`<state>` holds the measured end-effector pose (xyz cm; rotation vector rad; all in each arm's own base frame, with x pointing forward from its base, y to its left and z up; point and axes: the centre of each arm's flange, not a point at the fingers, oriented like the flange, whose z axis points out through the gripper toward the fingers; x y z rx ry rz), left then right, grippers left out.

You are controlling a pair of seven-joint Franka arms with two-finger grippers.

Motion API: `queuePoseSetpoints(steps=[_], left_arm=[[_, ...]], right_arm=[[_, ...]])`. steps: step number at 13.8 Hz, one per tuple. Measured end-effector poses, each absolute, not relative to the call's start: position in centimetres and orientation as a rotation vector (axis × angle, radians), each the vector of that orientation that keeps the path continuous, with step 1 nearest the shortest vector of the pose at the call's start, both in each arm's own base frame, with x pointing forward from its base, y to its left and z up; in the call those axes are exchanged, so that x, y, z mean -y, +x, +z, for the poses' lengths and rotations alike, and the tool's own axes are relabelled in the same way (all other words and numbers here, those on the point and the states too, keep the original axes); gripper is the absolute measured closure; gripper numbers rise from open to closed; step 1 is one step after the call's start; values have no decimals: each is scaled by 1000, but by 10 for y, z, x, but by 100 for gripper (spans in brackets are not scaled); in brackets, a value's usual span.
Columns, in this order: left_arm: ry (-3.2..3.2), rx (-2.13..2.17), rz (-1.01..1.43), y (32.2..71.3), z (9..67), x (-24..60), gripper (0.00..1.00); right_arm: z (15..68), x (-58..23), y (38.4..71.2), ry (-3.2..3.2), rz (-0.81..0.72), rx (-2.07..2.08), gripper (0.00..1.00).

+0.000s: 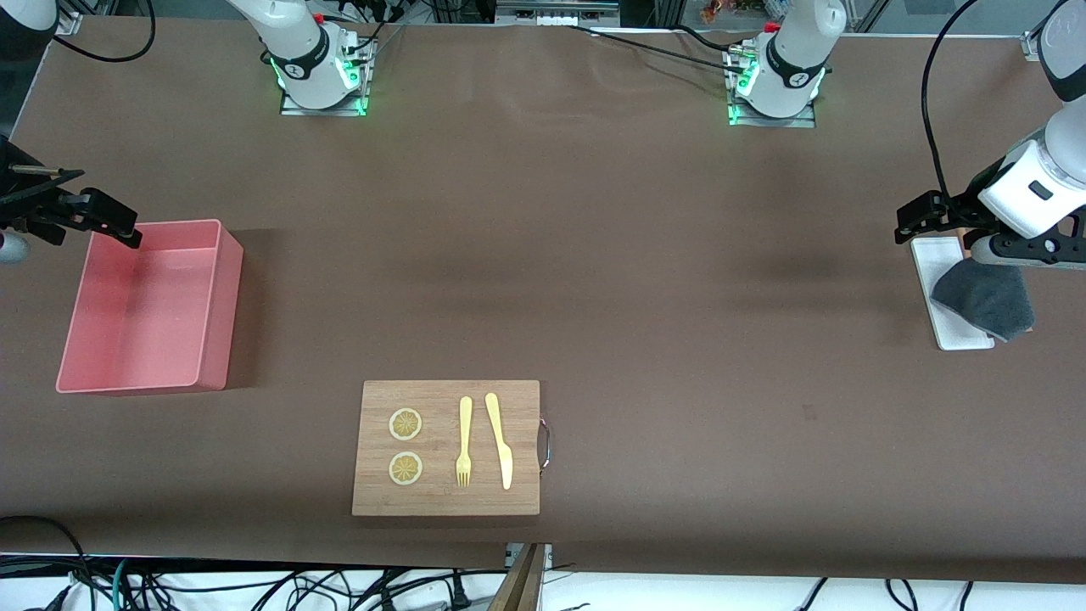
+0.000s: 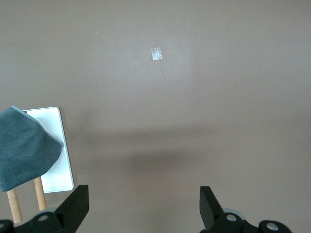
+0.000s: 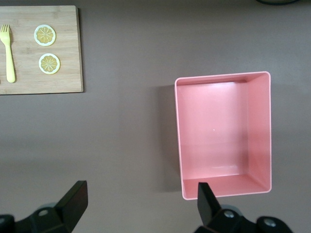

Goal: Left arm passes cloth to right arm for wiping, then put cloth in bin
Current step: 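Lower the left gripper toward the grey cloth on the white tray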

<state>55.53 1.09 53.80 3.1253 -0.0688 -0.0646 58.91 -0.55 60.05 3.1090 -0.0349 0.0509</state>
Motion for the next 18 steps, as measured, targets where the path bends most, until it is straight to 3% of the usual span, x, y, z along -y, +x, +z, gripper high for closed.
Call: queuePoseSetpoints(steps=[18], left_arm=[[3127,21,-78,558,531,-12,0]], right_arm=[[600,5,589,3109,51,35,0]])
